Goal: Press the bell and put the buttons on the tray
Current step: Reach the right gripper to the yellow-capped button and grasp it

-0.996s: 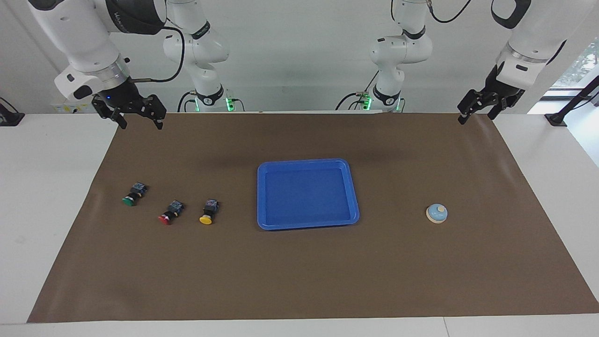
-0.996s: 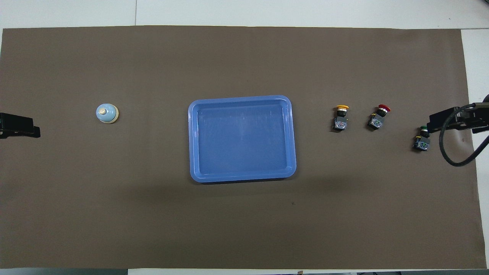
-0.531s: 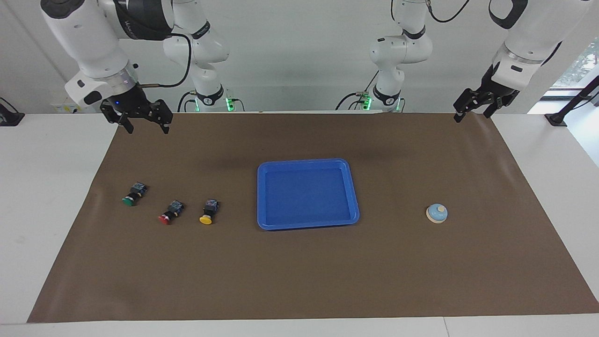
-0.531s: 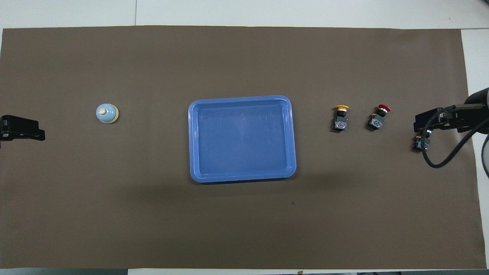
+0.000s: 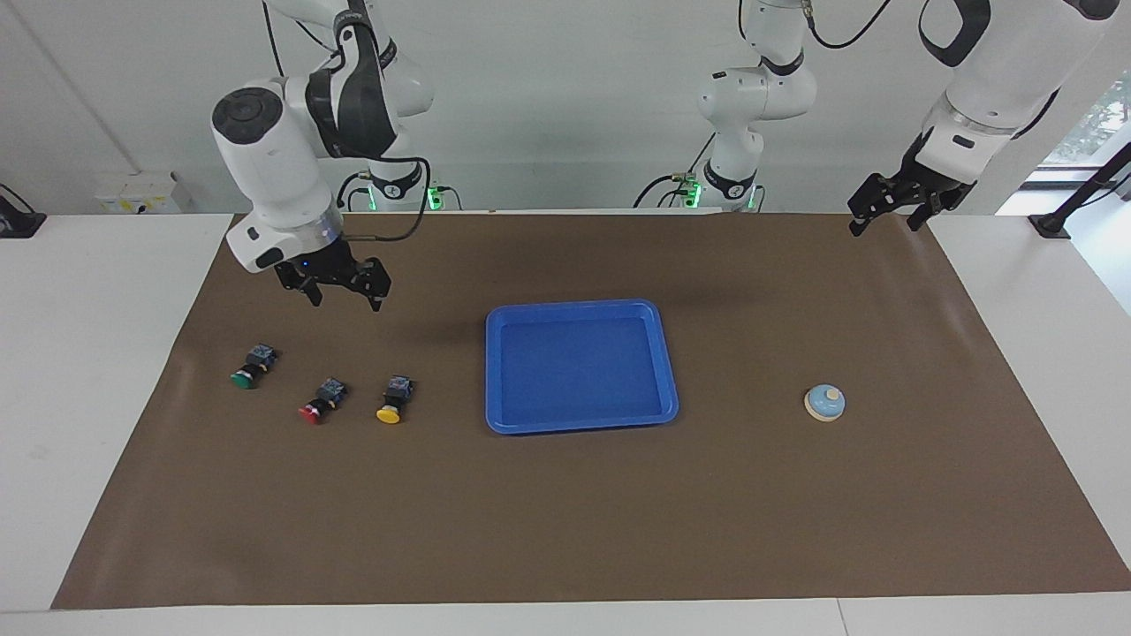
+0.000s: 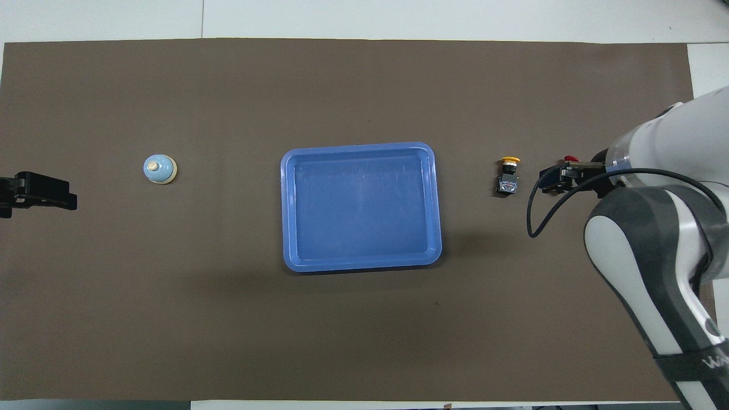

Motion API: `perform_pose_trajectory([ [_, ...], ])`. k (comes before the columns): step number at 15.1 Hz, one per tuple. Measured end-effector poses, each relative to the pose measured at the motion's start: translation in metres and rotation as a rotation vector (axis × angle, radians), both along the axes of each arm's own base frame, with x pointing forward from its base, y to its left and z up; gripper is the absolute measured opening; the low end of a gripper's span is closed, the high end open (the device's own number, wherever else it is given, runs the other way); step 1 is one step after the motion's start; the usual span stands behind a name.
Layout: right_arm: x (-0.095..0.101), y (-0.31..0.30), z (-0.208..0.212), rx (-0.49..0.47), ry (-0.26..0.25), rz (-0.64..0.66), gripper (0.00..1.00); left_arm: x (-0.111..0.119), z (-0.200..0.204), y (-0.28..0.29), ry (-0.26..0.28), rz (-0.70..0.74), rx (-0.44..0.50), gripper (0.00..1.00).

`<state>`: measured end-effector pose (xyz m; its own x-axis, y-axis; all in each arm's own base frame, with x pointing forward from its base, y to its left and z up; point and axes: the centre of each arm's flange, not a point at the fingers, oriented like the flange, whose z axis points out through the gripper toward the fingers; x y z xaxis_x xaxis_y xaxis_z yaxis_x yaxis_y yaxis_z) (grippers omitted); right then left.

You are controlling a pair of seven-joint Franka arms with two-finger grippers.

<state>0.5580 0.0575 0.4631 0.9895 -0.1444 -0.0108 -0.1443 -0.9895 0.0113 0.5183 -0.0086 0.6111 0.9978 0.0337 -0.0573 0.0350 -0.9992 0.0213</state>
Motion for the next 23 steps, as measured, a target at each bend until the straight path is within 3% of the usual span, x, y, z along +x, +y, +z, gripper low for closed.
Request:
perform_pose_trajectory([
  [7, 0.011, 0.019, -0.096, 0.011, -0.071, -0.019, 1.00, -0.001, 0.000, 0.000, 0.005, -0.023, -0.001, 1.00],
  [14, 0.021, 0.020, -0.157, 0.014, -0.091, -0.023, 1.00, -0.001, -0.001, 0.000, 0.008, -0.078, -0.005, 1.00],
  [19, 0.024, 0.020, -0.175, 0.015, -0.094, -0.023, 0.97, -0.001, 0.000, 0.000, 0.007, -0.077, -0.005, 1.00],
  [23, 0.024, 0.020, -0.175, 0.016, -0.098, -0.023, 0.56, -0.001, 0.000, 0.005, 0.007, -0.069, -0.006, 1.00],
])
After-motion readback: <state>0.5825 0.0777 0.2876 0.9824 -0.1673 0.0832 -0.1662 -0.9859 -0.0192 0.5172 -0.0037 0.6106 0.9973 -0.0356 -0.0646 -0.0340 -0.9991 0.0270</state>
